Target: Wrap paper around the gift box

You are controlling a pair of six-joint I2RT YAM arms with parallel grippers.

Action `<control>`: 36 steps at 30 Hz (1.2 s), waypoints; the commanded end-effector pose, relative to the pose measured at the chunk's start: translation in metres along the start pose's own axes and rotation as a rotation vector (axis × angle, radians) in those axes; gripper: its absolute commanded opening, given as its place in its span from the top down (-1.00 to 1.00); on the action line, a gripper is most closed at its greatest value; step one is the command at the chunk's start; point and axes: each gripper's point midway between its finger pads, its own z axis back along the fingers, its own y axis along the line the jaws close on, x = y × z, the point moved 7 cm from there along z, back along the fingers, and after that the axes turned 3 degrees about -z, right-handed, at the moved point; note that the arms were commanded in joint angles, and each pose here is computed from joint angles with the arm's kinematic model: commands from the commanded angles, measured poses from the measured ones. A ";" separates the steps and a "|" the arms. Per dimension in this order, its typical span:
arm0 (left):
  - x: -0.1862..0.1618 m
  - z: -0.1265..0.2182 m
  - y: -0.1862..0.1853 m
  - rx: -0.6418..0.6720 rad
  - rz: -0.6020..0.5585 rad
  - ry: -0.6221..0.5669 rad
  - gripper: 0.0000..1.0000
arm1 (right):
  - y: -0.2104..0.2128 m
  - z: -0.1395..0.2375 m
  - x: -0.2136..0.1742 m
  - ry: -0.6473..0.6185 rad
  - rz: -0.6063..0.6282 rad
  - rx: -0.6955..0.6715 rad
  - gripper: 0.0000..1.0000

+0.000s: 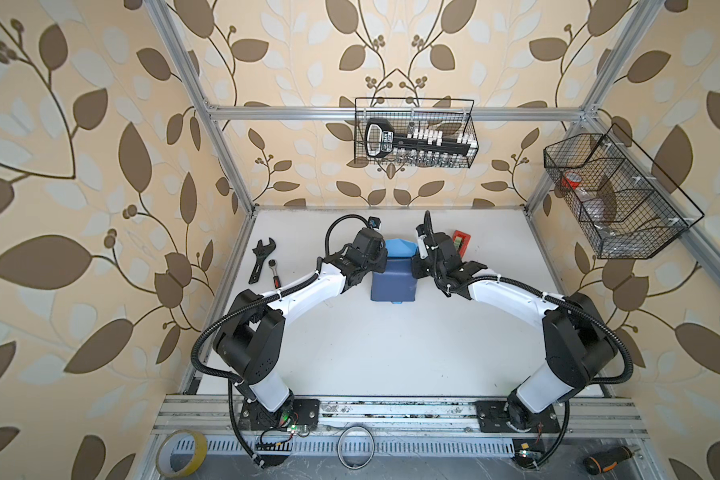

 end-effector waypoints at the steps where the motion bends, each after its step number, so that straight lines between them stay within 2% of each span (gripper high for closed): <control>1: -0.002 0.000 -0.003 0.001 0.008 0.002 0.92 | 0.001 -0.003 0.000 0.026 0.028 -0.001 0.83; 4: 0.001 0.001 -0.003 0.000 0.008 -0.007 1.00 | 0.001 -0.003 -0.001 0.030 0.029 -0.002 0.83; 14: 0.010 0.012 -0.003 -0.011 0.012 -0.034 0.98 | 0.001 -0.003 -0.001 0.028 0.024 -0.001 0.83; 15: 0.009 0.014 -0.003 -0.014 0.019 -0.032 0.70 | 0.001 -0.003 -0.001 0.028 0.024 -0.001 0.83; 18: 0.004 0.022 -0.001 -0.023 0.041 -0.033 0.16 | 0.001 -0.002 -0.001 0.030 0.027 0.000 0.83; 19: 0.000 0.024 0.000 -0.023 0.049 -0.028 0.07 | 0.001 -0.002 -0.001 0.030 0.026 -0.001 0.83; 21: -0.007 0.026 0.001 -0.033 0.059 -0.021 0.02 | 0.000 0.000 -0.001 0.025 0.027 -0.002 0.83; 25: -0.016 0.022 0.000 -0.045 0.055 0.004 0.08 | 0.001 0.000 0.000 0.024 0.026 0.004 0.83; 27: -0.018 0.017 0.000 -0.039 0.051 0.020 0.18 | 0.001 -0.001 -0.001 0.027 0.023 0.005 0.83; 34: -0.015 0.010 -0.002 -0.039 0.026 0.026 0.88 | 0.001 -0.002 -0.003 0.030 0.027 0.007 0.80; 36: -0.016 0.008 -0.003 -0.040 0.025 0.029 1.00 | 0.001 0.000 -0.001 0.026 0.026 0.008 0.76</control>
